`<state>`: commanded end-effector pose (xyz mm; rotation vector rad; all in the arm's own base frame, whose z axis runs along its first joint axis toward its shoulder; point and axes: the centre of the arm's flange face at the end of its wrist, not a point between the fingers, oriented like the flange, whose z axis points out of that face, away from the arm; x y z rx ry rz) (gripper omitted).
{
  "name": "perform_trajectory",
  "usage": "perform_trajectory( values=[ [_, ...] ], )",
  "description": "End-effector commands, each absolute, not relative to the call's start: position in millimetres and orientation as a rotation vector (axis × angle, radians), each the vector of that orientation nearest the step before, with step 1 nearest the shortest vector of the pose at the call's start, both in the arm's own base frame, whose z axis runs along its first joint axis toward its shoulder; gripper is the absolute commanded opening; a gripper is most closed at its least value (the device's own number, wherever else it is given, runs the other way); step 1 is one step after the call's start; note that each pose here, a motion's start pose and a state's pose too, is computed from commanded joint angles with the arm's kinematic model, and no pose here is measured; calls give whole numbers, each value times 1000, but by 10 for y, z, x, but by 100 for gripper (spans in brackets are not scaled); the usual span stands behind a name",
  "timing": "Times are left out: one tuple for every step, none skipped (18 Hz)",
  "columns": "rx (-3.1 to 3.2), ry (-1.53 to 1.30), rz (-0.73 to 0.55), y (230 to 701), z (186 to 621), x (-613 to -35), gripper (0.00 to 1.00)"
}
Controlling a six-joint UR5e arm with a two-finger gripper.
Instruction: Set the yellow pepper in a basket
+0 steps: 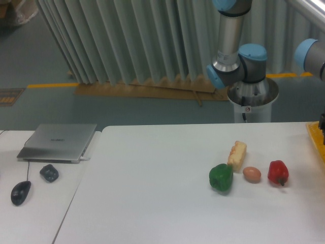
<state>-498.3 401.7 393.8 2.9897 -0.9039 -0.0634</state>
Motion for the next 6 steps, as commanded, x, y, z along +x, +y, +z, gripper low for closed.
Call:
perform_trajectory(
  values=[
    [2992,-894,-69,4027,3945,-4987,100],
    [2989,-893,-67,4030,3939,-4998,100],
    [2990,-894,-69,4030,3949,-4995,100],
    [2990,-894,-69,4030,3949,-4995,100],
    [2991,-891,-69,4024,3941,-5005,100],
    [2993,-890,-73,4017,3958,-5010,100]
  ],
)
